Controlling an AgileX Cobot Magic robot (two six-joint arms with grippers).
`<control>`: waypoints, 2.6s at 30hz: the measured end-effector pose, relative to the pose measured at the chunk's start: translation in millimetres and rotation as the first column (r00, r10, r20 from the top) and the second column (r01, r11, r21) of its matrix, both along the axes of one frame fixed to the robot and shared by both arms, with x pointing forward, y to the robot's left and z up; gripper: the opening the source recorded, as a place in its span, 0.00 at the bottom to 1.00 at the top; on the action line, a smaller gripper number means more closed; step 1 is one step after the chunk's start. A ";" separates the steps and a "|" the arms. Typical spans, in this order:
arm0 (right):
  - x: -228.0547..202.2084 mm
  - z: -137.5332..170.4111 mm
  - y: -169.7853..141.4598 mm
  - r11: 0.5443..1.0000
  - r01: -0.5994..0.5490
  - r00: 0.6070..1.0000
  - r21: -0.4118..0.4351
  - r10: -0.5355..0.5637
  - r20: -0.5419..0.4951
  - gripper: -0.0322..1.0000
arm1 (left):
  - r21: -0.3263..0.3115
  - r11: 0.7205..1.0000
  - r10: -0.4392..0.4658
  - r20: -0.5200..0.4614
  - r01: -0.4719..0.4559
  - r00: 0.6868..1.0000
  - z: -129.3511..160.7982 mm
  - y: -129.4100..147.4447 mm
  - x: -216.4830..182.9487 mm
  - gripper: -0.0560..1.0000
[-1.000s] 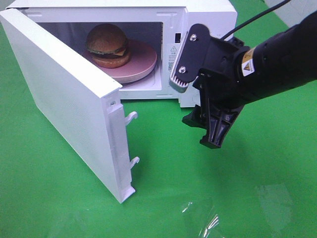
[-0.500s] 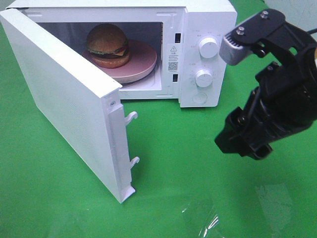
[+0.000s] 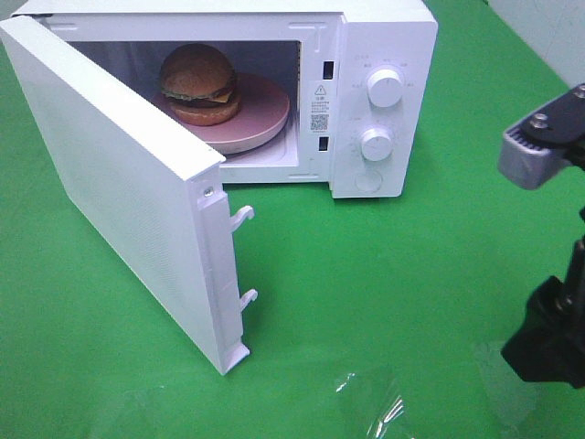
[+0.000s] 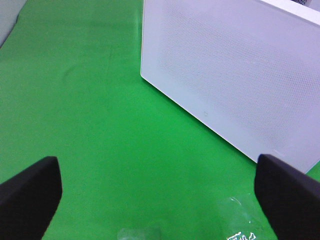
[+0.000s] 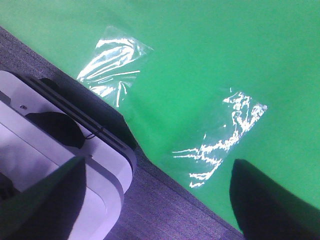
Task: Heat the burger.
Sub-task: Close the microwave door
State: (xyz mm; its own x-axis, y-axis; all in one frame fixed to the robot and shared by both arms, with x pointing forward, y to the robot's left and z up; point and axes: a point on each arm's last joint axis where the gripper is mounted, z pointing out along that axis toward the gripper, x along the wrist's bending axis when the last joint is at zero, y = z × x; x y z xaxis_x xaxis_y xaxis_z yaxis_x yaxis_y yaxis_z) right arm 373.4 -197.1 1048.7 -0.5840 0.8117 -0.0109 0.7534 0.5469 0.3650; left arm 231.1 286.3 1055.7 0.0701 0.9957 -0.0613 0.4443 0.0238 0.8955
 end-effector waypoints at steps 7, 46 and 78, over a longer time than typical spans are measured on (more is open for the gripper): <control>-22.4 -8.9 -31.5 0.994 0.104 0.994 0.039 -0.106 0.035 0.76 | 0.000 1.000 0.000 0.000 0.000 1.000 0.0 0.0 0.0 0.96; -135.9 9.6 -103.2 0.776 0.400 0.558 0.487 -0.629 0.542 0.69 | 0.000 1.000 0.000 0.001 0.000 1.000 0.1 0.0 0.0 0.96; -135.9 9.6 -103.2 0.776 0.400 0.558 0.487 -0.629 0.542 0.68 | 0.000 1.000 0.000 0.001 0.000 1.000 0.1 0.0 0.0 0.96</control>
